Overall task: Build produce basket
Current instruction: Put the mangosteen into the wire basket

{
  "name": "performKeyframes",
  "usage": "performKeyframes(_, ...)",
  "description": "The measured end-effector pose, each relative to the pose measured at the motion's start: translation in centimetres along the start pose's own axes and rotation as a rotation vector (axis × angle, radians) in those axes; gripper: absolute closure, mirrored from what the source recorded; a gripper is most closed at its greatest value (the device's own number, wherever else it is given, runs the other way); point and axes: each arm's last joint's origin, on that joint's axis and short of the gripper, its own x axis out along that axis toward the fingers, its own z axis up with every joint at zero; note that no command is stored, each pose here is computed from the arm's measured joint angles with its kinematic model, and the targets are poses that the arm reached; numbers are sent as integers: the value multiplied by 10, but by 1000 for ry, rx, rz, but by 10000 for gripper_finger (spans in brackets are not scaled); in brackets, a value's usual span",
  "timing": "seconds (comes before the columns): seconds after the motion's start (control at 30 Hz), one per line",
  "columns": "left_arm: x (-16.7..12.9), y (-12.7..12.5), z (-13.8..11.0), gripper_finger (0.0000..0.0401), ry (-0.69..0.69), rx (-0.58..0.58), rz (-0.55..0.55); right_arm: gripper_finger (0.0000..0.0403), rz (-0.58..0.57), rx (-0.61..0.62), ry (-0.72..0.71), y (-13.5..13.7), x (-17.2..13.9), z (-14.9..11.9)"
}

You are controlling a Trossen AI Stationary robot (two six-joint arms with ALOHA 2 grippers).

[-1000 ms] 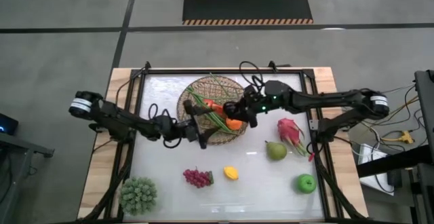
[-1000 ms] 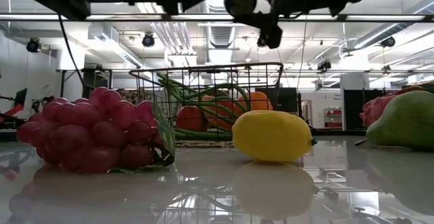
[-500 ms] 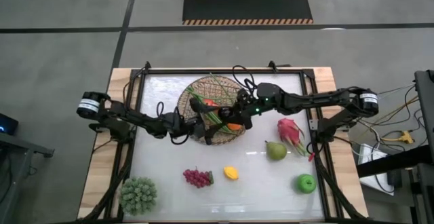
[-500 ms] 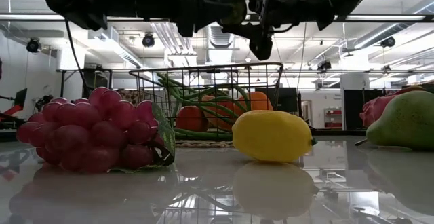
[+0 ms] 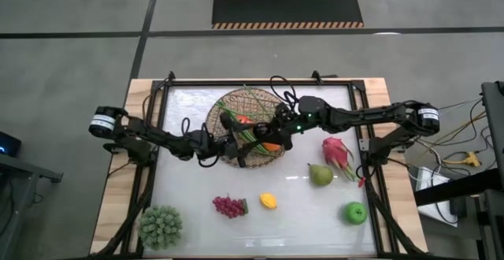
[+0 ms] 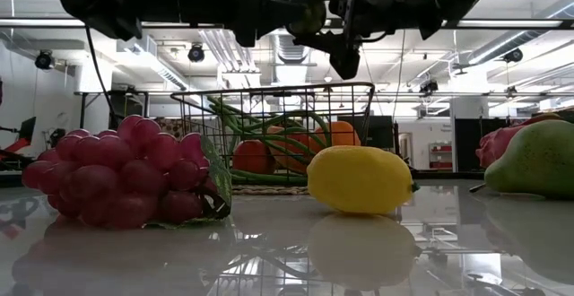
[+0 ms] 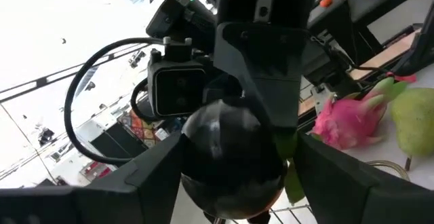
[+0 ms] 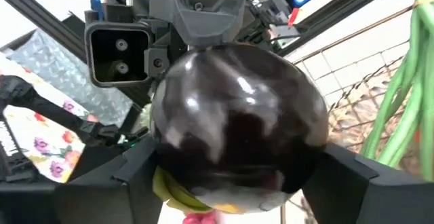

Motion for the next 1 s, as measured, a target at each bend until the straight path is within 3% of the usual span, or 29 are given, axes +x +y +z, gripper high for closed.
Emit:
performKeyframes(0.3, -2, 2, -2, 162, 12, -117, 18, 46, -1, -36, -15, 3, -3, 3)
performKeyframes(0.63, -10, 8, -1, 162, 21, -455, 21, 37, -19, -158, -100, 18, -32, 25)
performKeyframes(0.73, -14, 14, 1, 162, 28, -583, 23, 37, -34, -248, -109, 24, -42, 29)
performKeyframes(0.87, -18, 23, 4, 162, 57, -778, 27, 37, -31, -464, -104, 42, -53, 32)
performKeyframes(1.0, -22, 32, 5, 162, 84, -941, 39, 37, -138, -691, -48, 59, -50, 25)
